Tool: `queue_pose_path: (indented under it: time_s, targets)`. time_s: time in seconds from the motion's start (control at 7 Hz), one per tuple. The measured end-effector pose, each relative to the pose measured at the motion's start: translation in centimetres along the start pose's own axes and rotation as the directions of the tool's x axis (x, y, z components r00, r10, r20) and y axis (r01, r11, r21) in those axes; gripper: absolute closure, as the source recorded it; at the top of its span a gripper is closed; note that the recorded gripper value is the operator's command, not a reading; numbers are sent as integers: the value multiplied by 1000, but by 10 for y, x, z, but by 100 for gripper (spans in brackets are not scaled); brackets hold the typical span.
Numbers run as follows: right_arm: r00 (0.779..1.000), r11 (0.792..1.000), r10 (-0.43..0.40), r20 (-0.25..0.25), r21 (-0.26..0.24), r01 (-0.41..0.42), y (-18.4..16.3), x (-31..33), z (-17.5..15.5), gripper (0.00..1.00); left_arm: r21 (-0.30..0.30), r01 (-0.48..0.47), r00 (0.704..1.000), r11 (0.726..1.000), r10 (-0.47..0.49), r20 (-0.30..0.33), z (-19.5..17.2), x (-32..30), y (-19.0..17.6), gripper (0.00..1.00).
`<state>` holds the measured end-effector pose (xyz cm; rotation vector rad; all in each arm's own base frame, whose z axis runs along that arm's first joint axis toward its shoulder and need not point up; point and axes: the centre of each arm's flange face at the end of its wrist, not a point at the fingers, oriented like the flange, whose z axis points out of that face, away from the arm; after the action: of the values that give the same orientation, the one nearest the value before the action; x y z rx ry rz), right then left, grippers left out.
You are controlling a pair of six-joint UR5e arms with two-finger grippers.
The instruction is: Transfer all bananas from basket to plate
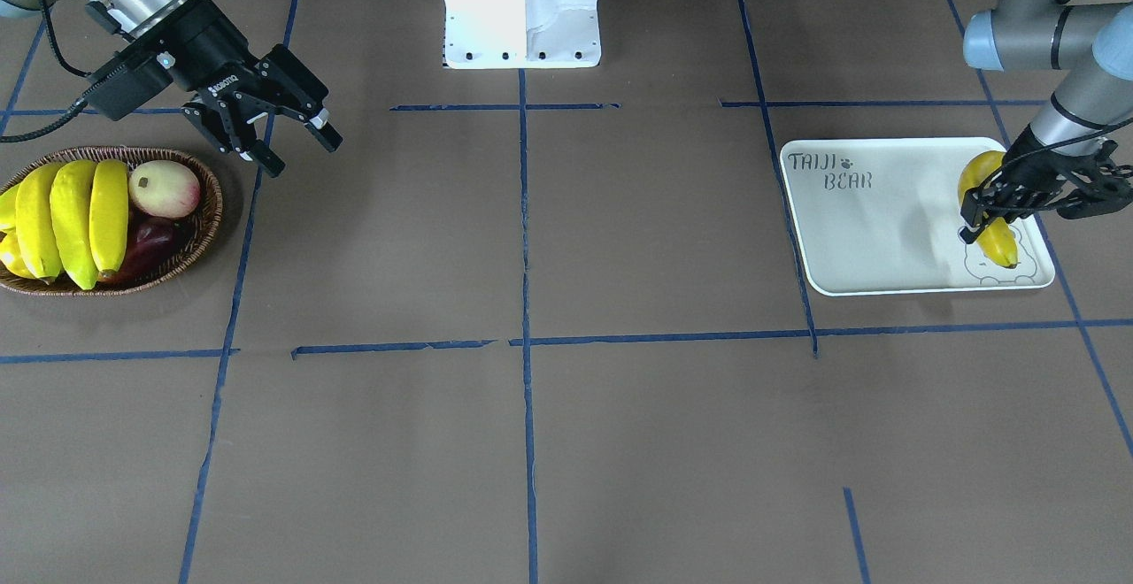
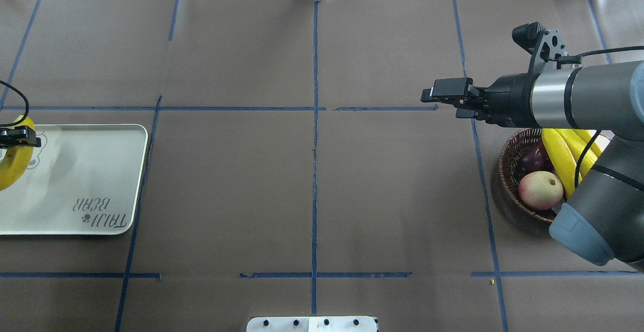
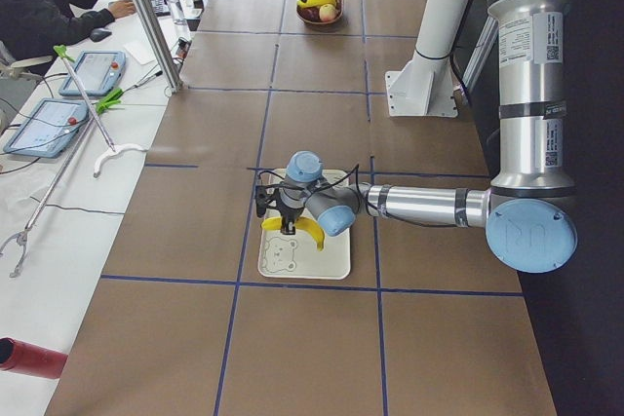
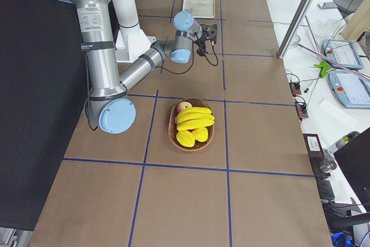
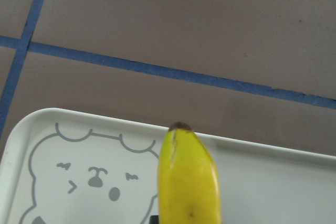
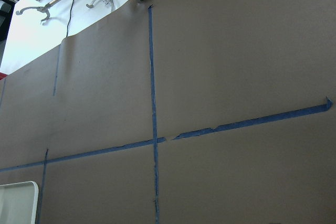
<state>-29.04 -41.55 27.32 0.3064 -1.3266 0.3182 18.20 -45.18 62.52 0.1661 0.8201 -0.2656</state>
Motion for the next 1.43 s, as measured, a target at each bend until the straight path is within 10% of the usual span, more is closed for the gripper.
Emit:
queue_pose_path:
  time_s: [0.71, 1.43]
  targets:
    - [987, 995, -89, -132, -49, 83, -35, 42, -21, 0, 25, -30, 999, 999, 31, -44, 8, -3, -2, 0]
    - [888, 917, -375, -266, -250, 312, -42, 218, -110, 0, 23, -72, 976, 997, 75, -202, -44, 57, -19, 0]
